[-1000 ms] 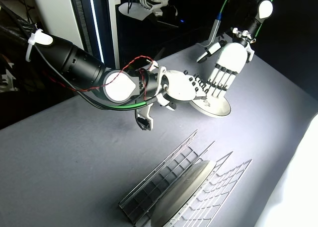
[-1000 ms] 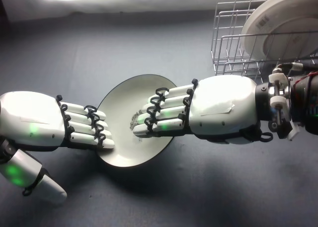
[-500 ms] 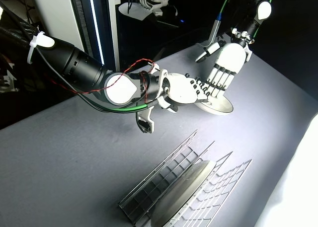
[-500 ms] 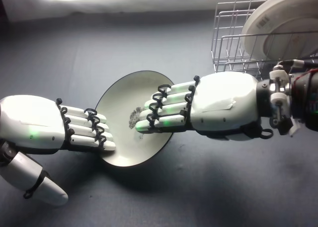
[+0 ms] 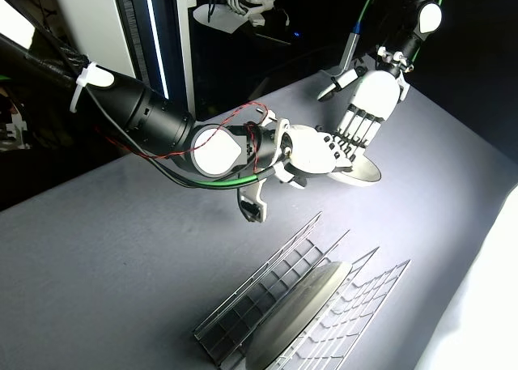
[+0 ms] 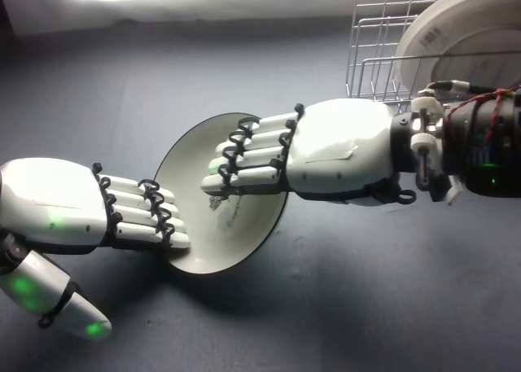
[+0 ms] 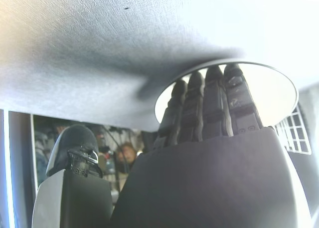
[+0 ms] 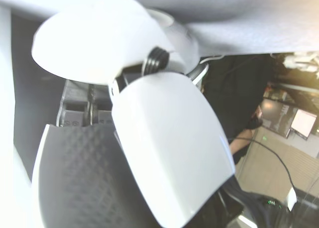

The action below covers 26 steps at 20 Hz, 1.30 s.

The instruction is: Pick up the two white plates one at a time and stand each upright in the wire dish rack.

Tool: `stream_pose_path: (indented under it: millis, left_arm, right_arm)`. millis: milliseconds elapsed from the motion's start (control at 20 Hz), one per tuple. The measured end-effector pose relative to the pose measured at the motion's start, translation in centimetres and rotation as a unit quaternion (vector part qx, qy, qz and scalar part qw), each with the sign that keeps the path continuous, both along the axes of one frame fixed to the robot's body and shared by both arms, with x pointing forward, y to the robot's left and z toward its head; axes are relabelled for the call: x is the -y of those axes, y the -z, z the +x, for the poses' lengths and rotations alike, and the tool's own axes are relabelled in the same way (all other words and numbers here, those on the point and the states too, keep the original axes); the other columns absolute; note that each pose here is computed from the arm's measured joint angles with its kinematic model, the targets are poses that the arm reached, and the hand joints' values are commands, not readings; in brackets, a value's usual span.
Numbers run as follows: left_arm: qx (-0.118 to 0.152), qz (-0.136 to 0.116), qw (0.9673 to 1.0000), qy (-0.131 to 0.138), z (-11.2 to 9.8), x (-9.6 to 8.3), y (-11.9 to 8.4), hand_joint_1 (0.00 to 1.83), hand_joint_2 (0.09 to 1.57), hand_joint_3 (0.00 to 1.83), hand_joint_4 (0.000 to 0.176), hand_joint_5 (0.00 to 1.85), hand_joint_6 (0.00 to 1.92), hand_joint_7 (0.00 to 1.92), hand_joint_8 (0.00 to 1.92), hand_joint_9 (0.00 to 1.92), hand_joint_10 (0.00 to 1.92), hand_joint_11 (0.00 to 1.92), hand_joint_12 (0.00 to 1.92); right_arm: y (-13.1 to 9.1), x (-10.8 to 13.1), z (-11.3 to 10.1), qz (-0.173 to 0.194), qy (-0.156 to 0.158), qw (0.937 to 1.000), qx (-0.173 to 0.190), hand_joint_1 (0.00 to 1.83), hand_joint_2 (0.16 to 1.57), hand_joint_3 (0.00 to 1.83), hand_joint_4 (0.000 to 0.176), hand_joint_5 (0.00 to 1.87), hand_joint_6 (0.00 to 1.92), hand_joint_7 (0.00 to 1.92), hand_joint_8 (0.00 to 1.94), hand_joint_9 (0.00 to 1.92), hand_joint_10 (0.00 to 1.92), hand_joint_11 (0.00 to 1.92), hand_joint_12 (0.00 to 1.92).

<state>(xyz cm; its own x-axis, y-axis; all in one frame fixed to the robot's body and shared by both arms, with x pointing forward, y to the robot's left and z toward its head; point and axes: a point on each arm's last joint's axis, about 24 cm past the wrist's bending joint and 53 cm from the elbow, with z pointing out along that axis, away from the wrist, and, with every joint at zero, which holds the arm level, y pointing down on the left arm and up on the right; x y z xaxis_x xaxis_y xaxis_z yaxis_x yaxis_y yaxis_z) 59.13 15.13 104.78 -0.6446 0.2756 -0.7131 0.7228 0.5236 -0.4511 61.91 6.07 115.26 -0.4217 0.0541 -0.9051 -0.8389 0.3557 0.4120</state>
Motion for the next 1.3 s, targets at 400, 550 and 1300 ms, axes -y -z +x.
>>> stream_pose_path:
  millis: [400,550,1300]
  left_arm:
    - [-0.001,0.0,1.0,0.0,0.0,0.0,0.0,0.0,1.12,0.0,0.0,0.09,0.0,0.07,0.0,0.04,0.0,0.03,0.02]
    - [-0.001,-0.001,1.0,0.0,0.0,-0.1,0.0,0.0,1.12,0.0,0.0,0.1,0.0,0.07,0.0,0.04,0.0,0.03,0.02]
    - [-0.003,-0.004,1.0,-0.001,0.0,-0.1,-0.1,0.0,1.14,0.0,0.0,0.12,0.0,0.09,0.0,0.05,0.0,0.03,0.03]
  right_arm:
    - [1.2,-2.1,0.5,-0.006,-0.002,1.0,-0.003,1.71,1.17,0.0,0.0,0.0,0.0,0.0,0.0,0.0,0.0,0.0,0.19]
    - [1.6,-2.3,1.4,-0.009,0.005,0.9999,0.0,1.67,1.17,0.0,0.0,0.0,0.0,0.0,0.0,0.0,0.0,0.0,0.26]
    - [2.2,-3.2,2.6,-0.011,0.01,0.9999,0.003,1.61,1.18,0.0,0.0,0.0,0.0,0.0,0.0,0.0,0.0,0.0,0.37]
